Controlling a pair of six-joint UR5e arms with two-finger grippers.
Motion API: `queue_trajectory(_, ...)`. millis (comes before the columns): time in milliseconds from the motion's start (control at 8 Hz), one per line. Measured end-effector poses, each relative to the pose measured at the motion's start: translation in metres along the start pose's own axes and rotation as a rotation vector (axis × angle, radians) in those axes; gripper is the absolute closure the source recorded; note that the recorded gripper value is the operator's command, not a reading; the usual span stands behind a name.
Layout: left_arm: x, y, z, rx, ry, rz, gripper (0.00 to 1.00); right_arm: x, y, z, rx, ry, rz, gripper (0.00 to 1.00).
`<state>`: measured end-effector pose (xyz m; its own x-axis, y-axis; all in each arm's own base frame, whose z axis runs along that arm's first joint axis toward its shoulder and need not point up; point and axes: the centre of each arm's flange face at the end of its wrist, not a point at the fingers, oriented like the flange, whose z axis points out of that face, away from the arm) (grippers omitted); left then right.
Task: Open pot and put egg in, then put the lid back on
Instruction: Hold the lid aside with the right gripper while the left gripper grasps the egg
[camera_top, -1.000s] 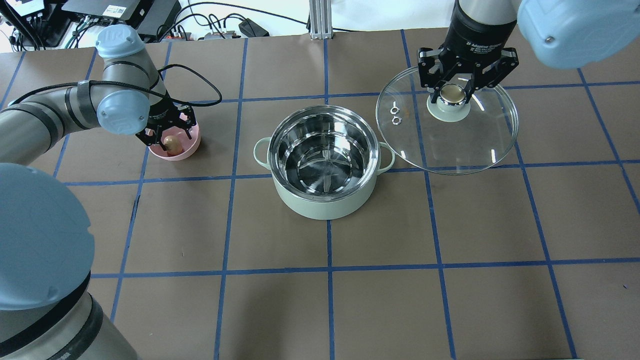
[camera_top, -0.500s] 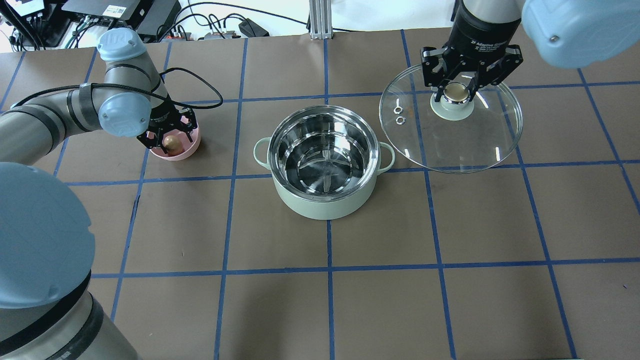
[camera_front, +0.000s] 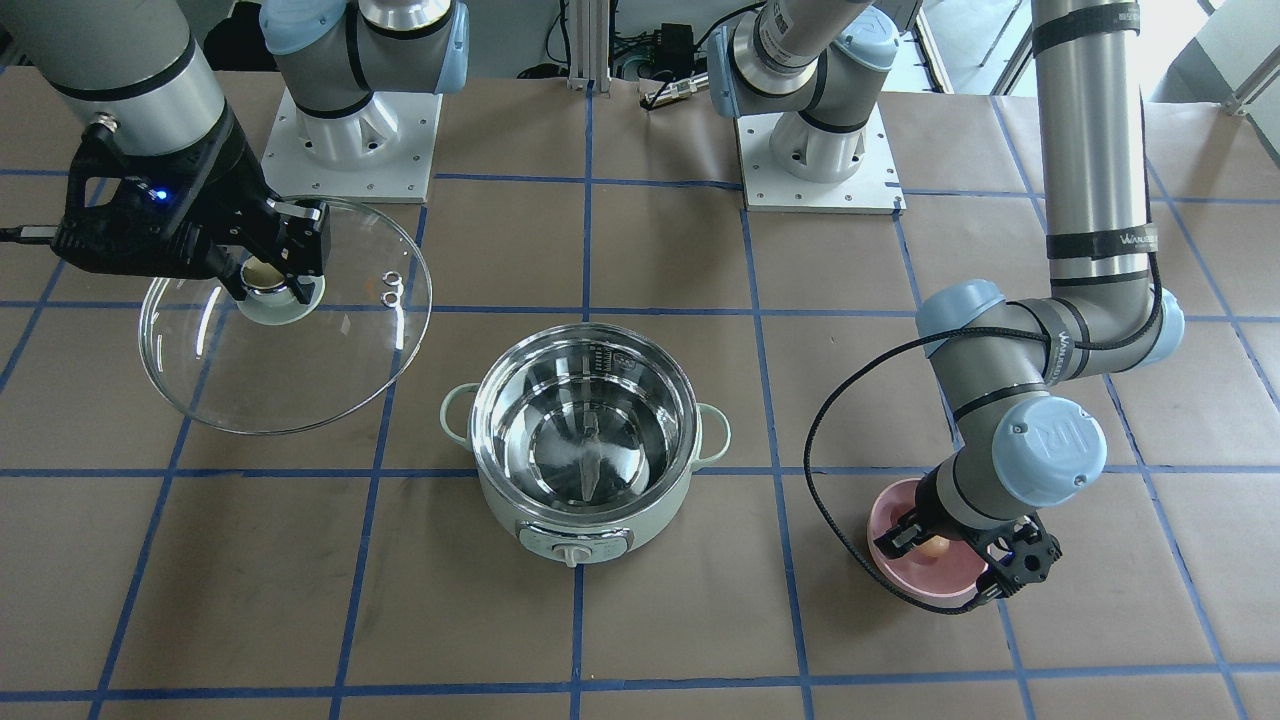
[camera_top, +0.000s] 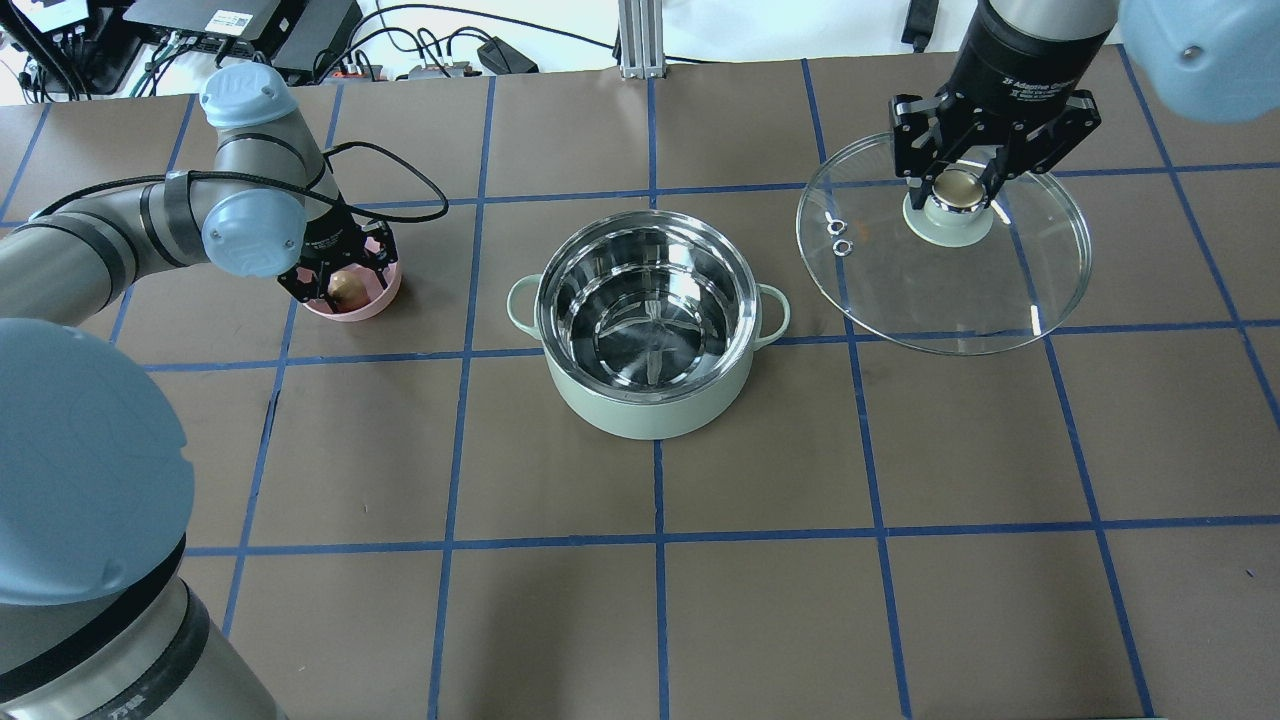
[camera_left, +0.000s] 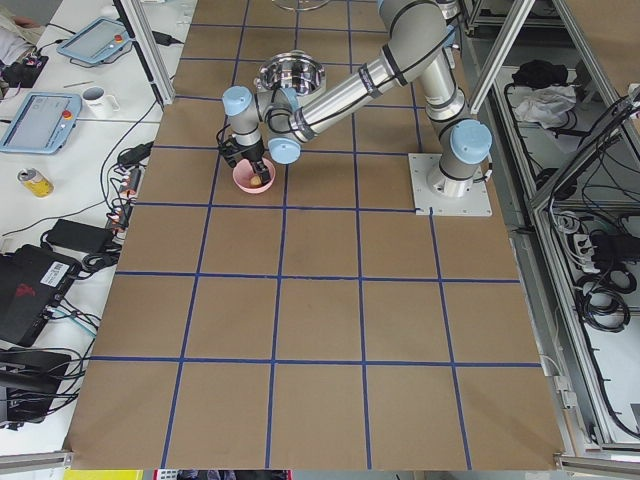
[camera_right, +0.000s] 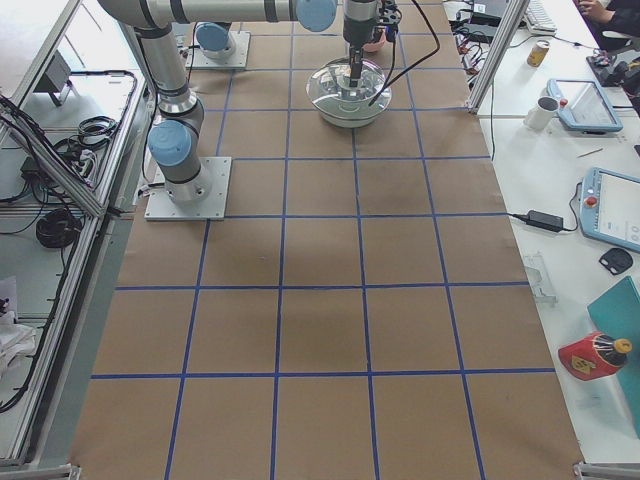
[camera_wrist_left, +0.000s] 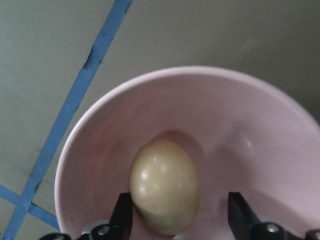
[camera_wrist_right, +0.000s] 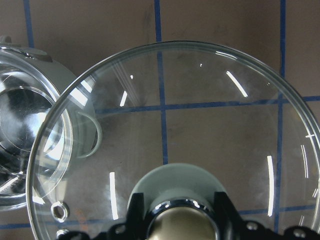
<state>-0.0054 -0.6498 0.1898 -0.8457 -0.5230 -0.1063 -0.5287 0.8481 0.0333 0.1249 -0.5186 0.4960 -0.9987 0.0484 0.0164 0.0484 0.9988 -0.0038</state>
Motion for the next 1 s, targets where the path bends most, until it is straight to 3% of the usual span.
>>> queue_trajectory(125,0.0001,0.0000,0.0005,-0.001,0.000,0.001,0.67,0.0033,0.0021,-0.0001,-0.009,-0.001,-0.001,0.67)
queue_trajectory(375,-0.0001,-0.0002,0.0007,-0.001,-0.002,0.002,0.77,0.0052,0.0052,-0.0010,-0.016,-0.001,0.000,0.67)
queue_trajectory(500,-0.0002,-0.0002,0.0007,-0.002,-0.004,0.004,0.93,0.0053,0.0063,-0.0016,-0.017,-0.001,0.000,0.67)
queue_trajectory(625,-0.0003,0.0000,0.0009,-0.004,-0.005,0.005,1.00,0.0053,0.0069,-0.0015,-0.017,-0.001,0.000,0.67)
queue_trajectory(1000,-0.0022,0.0036,0.0005,-0.032,-0.017,-0.005,1.00,0.0051,0.0073,-0.0014,-0.017,-0.001,-0.002,0.71)
